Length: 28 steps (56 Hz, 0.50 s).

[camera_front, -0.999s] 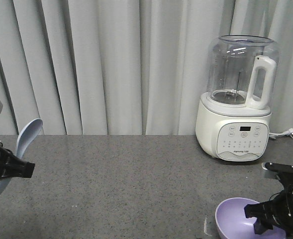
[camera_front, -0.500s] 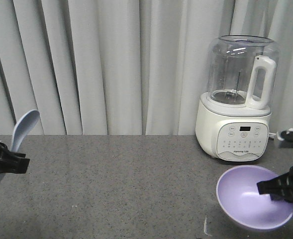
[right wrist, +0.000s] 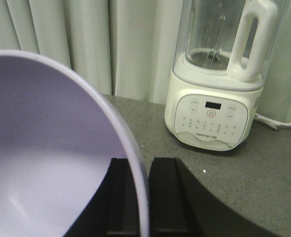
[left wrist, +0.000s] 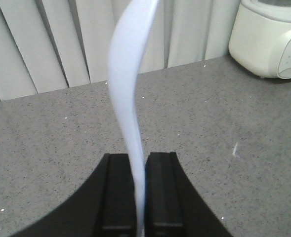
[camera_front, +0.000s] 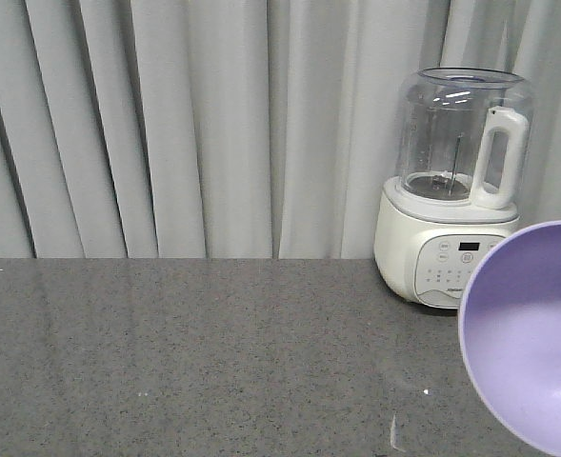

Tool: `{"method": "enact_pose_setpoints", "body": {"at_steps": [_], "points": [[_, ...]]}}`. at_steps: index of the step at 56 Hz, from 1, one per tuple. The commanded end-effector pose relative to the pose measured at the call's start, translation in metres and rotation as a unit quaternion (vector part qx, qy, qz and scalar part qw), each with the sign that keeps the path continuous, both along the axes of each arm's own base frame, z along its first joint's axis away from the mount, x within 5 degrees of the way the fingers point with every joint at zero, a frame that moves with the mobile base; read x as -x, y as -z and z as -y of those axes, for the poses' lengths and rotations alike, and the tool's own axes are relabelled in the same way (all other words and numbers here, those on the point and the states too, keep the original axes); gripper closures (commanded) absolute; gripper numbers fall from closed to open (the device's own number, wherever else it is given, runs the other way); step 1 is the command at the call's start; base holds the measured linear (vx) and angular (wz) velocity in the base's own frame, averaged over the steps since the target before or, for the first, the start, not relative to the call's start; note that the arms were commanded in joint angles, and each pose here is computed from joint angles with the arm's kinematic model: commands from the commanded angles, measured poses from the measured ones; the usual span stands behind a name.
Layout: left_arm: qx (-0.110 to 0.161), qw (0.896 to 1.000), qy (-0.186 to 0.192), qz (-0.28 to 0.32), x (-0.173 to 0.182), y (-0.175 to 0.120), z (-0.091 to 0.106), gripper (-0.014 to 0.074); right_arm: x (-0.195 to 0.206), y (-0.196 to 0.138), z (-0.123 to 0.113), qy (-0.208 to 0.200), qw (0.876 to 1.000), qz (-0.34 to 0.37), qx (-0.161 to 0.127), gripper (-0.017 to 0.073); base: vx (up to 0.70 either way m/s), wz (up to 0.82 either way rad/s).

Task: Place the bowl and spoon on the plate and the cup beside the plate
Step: 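Lift the bowl with the right gripper and the spoon with the left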

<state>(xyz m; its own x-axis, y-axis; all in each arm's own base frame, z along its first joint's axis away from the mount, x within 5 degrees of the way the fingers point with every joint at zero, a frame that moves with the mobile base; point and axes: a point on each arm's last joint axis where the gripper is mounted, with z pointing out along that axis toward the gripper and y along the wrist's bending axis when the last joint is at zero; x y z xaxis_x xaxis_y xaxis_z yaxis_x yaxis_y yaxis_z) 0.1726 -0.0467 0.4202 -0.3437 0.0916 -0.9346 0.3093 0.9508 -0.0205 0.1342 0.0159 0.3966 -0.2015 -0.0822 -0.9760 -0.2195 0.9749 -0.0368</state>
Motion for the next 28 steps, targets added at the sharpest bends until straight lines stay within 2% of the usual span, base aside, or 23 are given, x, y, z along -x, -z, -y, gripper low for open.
{"method": "enact_pose_setpoints", "body": {"at_steps": [1, 28], "points": [[0.035, 0.996, -0.005, 0.076, 0.011, -0.014, -0.002, 0.0600, 0.015, -0.015, 0.003, 0.025, 0.997, 0.078, -0.013, 0.0568, 0.00, 0.00], [0.043, 0.994, -0.010, 0.103, 0.021, -0.013, -0.005, 0.0600, 0.025, -0.017, 0.003, 0.030, 0.995, 0.095, -0.024, 0.0568, 0.00, 0.00]]}}
